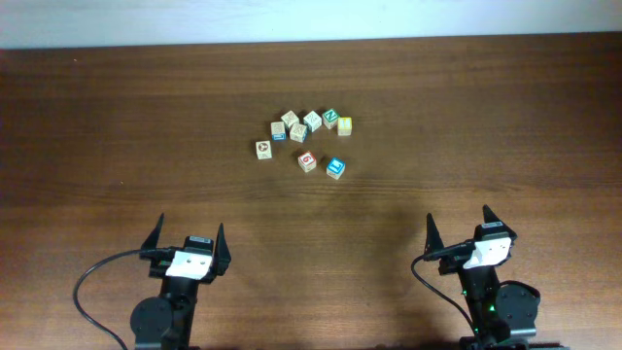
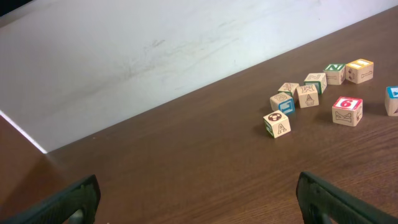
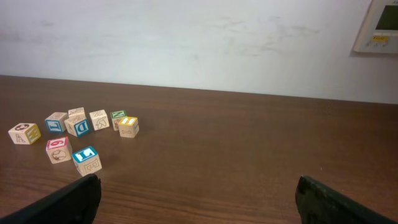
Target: Rotate 4 blocks
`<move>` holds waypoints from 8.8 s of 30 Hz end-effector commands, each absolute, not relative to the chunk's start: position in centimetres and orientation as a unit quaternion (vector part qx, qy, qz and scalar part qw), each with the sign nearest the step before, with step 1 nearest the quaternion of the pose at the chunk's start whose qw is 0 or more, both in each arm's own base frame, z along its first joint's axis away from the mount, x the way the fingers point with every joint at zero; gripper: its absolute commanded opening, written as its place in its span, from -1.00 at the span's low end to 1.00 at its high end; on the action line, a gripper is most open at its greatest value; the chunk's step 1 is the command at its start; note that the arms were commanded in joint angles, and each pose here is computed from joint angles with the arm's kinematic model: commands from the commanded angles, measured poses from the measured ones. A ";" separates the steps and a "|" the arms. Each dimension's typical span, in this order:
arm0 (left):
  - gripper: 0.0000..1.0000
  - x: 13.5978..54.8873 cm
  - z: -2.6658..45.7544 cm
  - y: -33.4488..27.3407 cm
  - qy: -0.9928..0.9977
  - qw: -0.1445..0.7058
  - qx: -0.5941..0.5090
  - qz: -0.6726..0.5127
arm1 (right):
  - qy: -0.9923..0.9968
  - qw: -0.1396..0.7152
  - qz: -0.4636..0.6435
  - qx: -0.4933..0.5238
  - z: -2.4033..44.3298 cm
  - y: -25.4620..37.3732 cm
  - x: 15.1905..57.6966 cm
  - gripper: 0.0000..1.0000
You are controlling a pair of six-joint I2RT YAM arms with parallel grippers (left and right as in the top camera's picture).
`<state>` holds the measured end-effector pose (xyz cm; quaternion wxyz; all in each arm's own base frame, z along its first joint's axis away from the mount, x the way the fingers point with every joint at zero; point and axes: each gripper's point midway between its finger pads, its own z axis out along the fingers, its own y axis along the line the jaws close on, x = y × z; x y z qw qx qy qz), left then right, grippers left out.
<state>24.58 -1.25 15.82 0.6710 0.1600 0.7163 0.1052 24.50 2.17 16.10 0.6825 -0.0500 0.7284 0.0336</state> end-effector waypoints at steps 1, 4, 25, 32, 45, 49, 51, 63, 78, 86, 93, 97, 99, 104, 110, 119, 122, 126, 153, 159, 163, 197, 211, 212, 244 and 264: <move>0.98 24.6 15.7 -1.0 0.716 0.669 0.160 0.114 | 0.728 0.683 0.040 -0.052 15.9 2.4 24.5 0.97; 0.98 24.6 15.7 -1.0 0.716 0.669 0.160 0.114 | 0.728 0.683 0.040 -0.052 15.9 2.4 24.5 0.97; 0.98 24.6 15.7 -1.0 0.717 0.669 0.161 0.113 | 0.728 0.683 0.040 -0.052 15.9 2.4 24.5 0.97; 0.98 24.6 15.7 -1.0 0.717 0.669 0.161 0.113 | 0.728 0.683 0.040 -0.052 15.9 2.4 24.5 0.97; 0.98 24.4 16.0 -3.0 0.702 0.680 0.199 0.072 | 0.716 0.693 0.050 -0.061 16.7 2.9 24.4 0.97; 0.98 24.1 16.7 -4.6 0.682 0.694 0.229 0.040 | 0.708 0.699 0.065 -0.077 17.1 3.6 24.3 0.97; 0.98 23.9 17.7 -5.4 0.666 0.708 0.234 0.019 | 0.702 0.704 0.066 -0.078 17.6 3.7 24.3 0.97; 0.98 25.6 23.3 -5.7 0.690 0.687 0.228 -0.007 | 0.691 0.713 0.076 -0.091 22.4 4.2 23.4 0.97; 0.98 40.7 24.8 -7.1 0.861 0.441 0.232 -0.105 | 0.852 0.485 0.147 -0.132 26.0 7.0 32.1 0.97; 0.98 45.4 23.5 -7.2 0.900 0.353 0.221 -0.126 | 0.905 0.306 0.238 -0.174 22.8 13.6 39.5 0.97; 0.98 45.9 21.8 -7.1 0.907 0.336 0.218 -0.128 | 0.907 0.239 0.277 -0.206 15.5 21.9 41.1 0.89; 0.98 45.9 21.8 -7.1 0.907 0.336 0.218 -0.128 | 0.966 0.164 0.162 0.117 7.6 18.2 43.2 0.39; 0.98 45.9 21.8 -7.1 0.907 0.336 0.218 -0.128 | 0.966 0.155 0.147 0.144 5.4 19.1 43.2 0.33; 0.98 45.9 21.8 -7.1 0.907 0.336 0.218 -0.128 | 0.965 0.158 0.142 0.153 3.3 21.3 43.2 0.15; 0.98 45.9 21.8 -7.1 0.907 0.336 0.218 -0.128 | 0.971 0.142 0.116 0.152 1.8 21.1 42.3 -0.16; 0.98 45.9 21.8 -7.1 0.907 0.336 0.218 -0.128 | 0.997 0.066 0.042 0.025 2.1 18.7 38.0 -0.33; 0.98 45.9 21.8 -7.1 0.907 0.336 0.218 -0.128 | 1.000 0.017 0.016 0.004 1.9 17.2 35.8 -0.32; 0.98 45.9 21.8 -7.1 0.907 0.336 0.218 -0.128 | 1.000 0.015 0.014 -0.016 1.9 17.1 35.6 0.06; 0.98 45.9 21.8 -7.1 0.907 0.336 0.218 -0.128 | 0.983 0.120 0.128 -0.055 6.1 26.6 40.8 -0.46; 0.98 45.9 21.8 -7.1 0.907 0.336 0.218 -0.128 | 0.998 0.049 0.024 0.040 3.1 22.0 36.8 -0.53; 0.98 45.9 21.8 -7.1 0.907 0.336 0.218 -0.128 | 0.998 0.029 0.009 0.048 1.7 21.1 35.5 -0.54; 0.98 45.9 21.8 -7.1 0.907 0.336 0.218 -0.128 | 0.967 0.249 0.047 0.002 3.6 19.8 52.6 0.23; 0.98 45.9 21.8 -7.1 0.907 0.336 0.218 -0.128 | 0.983 0.182 0.021 0.000 0.4 18.8 50.0 -0.14; 0.98 45.9 21.8 -7.1 0.907 0.336 0.218 -0.128 | 0.981 0.194 0.021 0.002 0.6 18.8 50.5 -0.14; 0.98 45.9 21.8 -7.1 0.907 0.336 0.218 -0.128 | 1.000 0.016 0.019 -0.017 1.7 23.6 34.4 -0.21; 0.98 45.9 21.8 -7.1 0.907 0.336 0.218 -0.128 | 0.932 0.289 0.147 0.159 4.9 22.8 55.9 0.26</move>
